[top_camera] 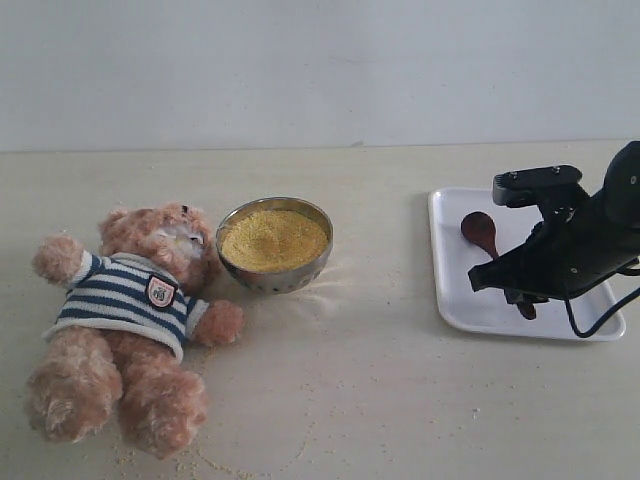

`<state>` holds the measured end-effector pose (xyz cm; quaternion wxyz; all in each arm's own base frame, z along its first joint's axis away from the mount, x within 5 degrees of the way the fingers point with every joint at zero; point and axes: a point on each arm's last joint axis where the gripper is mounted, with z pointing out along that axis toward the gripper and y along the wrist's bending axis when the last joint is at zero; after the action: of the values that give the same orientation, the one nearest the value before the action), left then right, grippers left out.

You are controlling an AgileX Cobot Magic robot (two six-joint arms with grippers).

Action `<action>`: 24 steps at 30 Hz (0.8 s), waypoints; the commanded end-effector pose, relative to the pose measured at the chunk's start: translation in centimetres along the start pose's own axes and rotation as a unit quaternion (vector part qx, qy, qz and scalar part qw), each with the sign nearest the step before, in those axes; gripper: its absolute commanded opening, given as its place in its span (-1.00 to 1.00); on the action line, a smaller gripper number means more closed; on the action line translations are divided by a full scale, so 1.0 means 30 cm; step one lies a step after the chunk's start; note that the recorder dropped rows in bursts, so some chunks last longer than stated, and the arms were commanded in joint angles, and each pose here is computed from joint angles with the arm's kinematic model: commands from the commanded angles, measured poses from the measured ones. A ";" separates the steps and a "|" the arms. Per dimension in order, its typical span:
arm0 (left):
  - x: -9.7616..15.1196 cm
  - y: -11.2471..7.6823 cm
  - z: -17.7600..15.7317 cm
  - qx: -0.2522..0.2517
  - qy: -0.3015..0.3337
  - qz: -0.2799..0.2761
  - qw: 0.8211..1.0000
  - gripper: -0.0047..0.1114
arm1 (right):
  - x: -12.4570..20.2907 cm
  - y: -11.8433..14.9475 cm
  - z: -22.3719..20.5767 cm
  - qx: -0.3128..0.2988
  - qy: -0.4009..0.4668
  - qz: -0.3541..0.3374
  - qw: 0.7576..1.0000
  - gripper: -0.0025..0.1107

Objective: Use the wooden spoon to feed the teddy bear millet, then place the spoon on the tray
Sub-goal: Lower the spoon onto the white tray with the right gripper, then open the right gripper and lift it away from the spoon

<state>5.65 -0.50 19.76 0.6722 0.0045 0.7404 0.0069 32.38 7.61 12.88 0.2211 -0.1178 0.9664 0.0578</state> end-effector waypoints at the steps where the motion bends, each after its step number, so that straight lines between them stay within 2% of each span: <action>1: 0.002 0.000 0.000 0.001 -0.003 -0.003 1.000 -0.83 | -0.007 -0.006 -0.003 0.002 -0.005 0.007 1.000 -0.96; 16: 0.002 0.000 0.000 0.001 -0.003 -0.003 1.000 -0.83 | -0.001 -0.004 -0.003 -0.001 0.006 0.005 1.000 -0.94; 21: 0.002 0.000 0.000 0.002 -0.002 -0.003 1.000 -0.83 | 0.000 -0.004 -0.003 -0.001 0.006 0.004 1.000 -0.50; 24: 0.002 0.000 0.000 0.002 -0.002 -0.003 1.000 -0.83 | 0.000 -0.004 -0.003 -0.001 0.006 0.005 1.000 -0.40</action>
<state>5.65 -0.48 19.79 0.6732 0.0038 0.7394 0.0077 32.23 7.62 12.81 0.2121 -0.1139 0.9687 0.0603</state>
